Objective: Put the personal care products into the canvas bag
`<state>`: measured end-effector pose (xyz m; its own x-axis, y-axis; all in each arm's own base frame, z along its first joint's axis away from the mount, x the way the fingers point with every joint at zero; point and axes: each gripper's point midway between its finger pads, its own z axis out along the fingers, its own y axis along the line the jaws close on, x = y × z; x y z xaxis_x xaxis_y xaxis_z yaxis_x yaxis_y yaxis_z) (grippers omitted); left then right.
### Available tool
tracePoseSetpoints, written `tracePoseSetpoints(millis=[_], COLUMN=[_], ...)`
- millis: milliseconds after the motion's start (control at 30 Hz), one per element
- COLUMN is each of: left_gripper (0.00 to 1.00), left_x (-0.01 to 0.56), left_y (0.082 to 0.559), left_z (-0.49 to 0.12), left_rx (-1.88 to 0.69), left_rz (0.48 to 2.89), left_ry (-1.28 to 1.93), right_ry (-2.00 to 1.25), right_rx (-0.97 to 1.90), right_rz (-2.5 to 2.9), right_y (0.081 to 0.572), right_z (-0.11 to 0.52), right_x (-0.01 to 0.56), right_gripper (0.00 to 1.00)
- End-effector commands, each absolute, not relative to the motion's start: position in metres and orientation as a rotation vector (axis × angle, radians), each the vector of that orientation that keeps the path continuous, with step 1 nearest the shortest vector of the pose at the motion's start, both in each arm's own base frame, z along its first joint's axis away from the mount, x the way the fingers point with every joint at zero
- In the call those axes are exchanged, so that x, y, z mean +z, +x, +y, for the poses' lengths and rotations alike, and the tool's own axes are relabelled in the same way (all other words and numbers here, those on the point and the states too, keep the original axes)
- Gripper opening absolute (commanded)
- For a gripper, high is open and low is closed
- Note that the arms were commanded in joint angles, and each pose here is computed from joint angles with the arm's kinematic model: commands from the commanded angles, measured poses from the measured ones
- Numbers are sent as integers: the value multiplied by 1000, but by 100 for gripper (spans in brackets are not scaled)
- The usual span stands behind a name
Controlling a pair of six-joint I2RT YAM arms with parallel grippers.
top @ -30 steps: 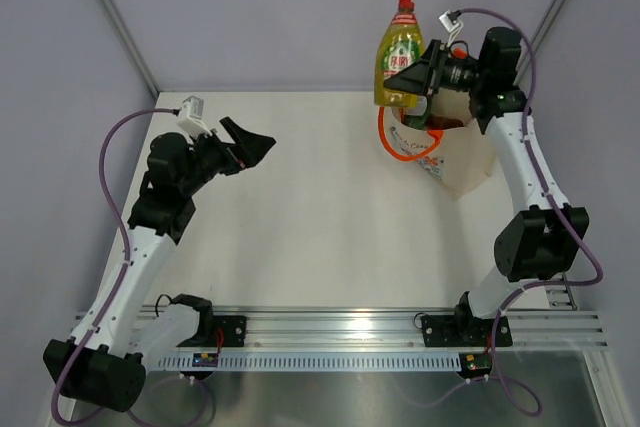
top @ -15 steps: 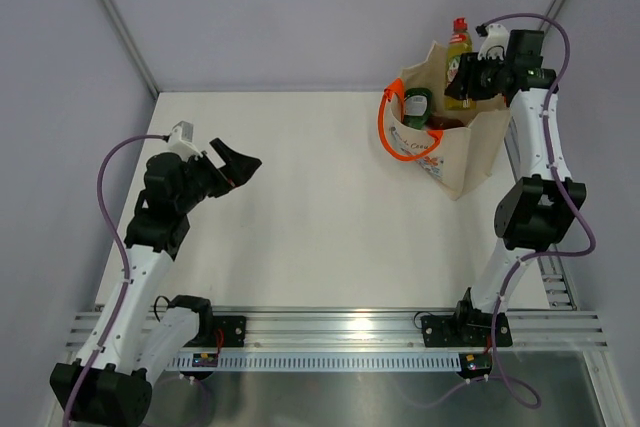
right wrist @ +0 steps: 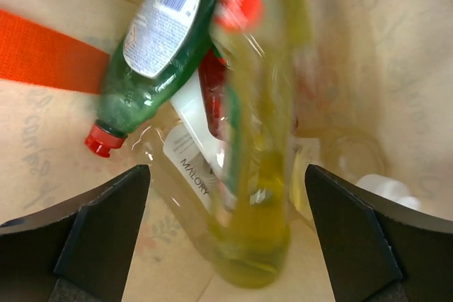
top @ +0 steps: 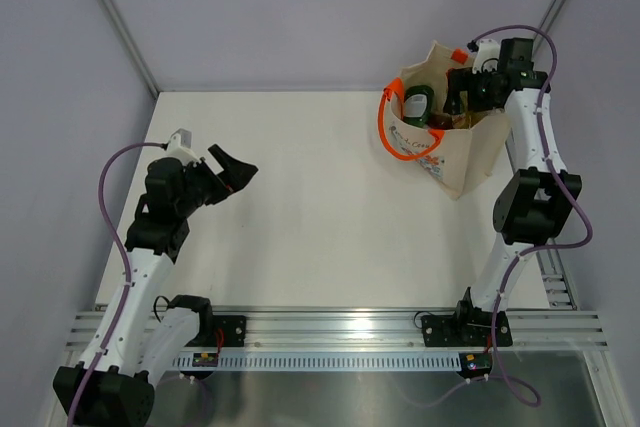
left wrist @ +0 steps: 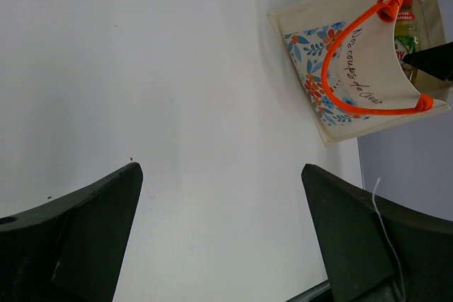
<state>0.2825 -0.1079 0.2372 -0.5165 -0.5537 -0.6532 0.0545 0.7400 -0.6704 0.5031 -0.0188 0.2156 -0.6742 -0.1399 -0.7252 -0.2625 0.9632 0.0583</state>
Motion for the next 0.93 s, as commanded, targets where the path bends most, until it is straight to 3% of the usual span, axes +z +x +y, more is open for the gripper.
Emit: tracePoseSetpoints(millis=[0,333,900], left_gripper=[99,99,99], left_x=[244,242,240], left_y=[285,280,262], left_z=[-105,-82,-71], left_rx=[-784,-589,-519], left_rz=[1958,2031,2014], left_ry=[-354,-323,-317], right_ry=[-281,-230,112], right_rx=[131,55,14], right_rz=[2187,1935,1832], right_y=[501,456,380], right_z=[-19,-17,-32], right_x=[271,384,370], right_gripper=[99,100,100])
